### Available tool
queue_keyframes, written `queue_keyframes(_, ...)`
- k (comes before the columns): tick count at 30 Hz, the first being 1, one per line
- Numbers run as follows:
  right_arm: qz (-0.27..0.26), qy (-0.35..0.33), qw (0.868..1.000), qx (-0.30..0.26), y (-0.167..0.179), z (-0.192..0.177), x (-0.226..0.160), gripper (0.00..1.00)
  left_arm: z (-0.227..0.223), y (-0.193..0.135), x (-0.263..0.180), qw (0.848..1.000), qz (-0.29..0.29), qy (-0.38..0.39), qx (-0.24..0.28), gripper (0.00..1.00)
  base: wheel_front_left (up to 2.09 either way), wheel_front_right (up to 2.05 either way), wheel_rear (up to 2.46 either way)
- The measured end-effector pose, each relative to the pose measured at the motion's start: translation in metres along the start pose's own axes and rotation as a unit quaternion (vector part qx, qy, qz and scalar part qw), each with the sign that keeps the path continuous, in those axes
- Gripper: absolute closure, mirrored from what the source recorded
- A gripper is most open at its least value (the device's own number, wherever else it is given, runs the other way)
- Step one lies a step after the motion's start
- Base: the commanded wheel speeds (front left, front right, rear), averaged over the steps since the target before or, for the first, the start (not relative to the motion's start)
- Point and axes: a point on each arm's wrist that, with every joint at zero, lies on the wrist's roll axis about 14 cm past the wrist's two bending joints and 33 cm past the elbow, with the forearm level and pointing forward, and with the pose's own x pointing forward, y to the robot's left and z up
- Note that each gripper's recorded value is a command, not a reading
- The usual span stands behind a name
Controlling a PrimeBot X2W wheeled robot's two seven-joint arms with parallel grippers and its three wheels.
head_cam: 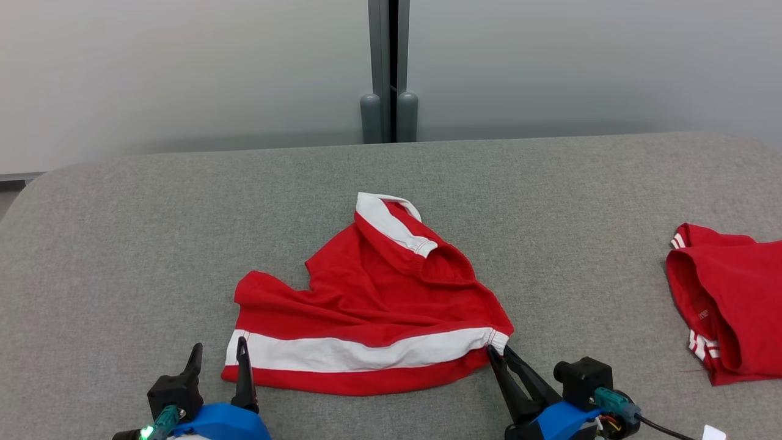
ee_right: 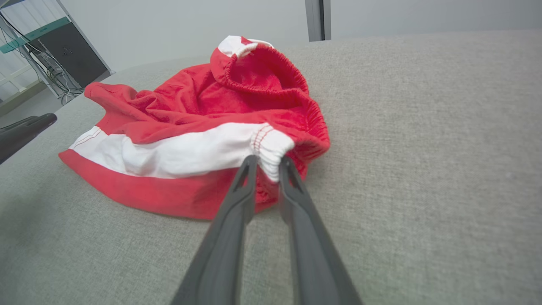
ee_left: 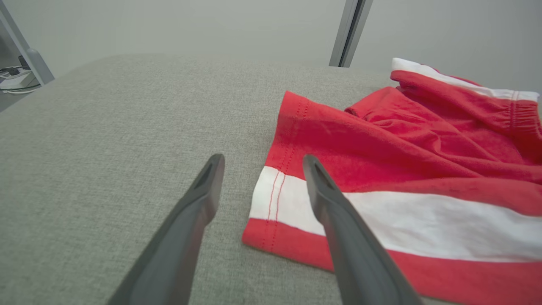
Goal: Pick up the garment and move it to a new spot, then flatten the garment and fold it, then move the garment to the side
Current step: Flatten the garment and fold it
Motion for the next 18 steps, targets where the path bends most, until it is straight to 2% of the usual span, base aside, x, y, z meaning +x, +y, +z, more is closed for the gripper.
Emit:
queue_keyframes(5, -0.005, -0.006, 1.000, -0.007, -0.006, 0.004, -0.002, 0.87, -0.001, -0.003, 0.001, 1.000, -0.003, 0.002, -0.002, 0.00, 0.00, 0.00, 0.00)
queue_keyframes(7, -0.013, -0.008, 1.000, -0.010, -0.012, 0.006, -0.005, 1.00, -0.001, -0.006, 0.002, 1.000, -0.007, 0.003, -0.002, 0.00, 0.00, 0.00, 0.00)
queue_keyframes(18, -0.071, -0.013, 0.996, -0.047, -0.058, 0.013, -0.021, 1.00, -0.012, -0.024, 0.006, 0.999, -0.039, 0.023, -0.012, 0.00, 0.00, 0.00, 0.00)
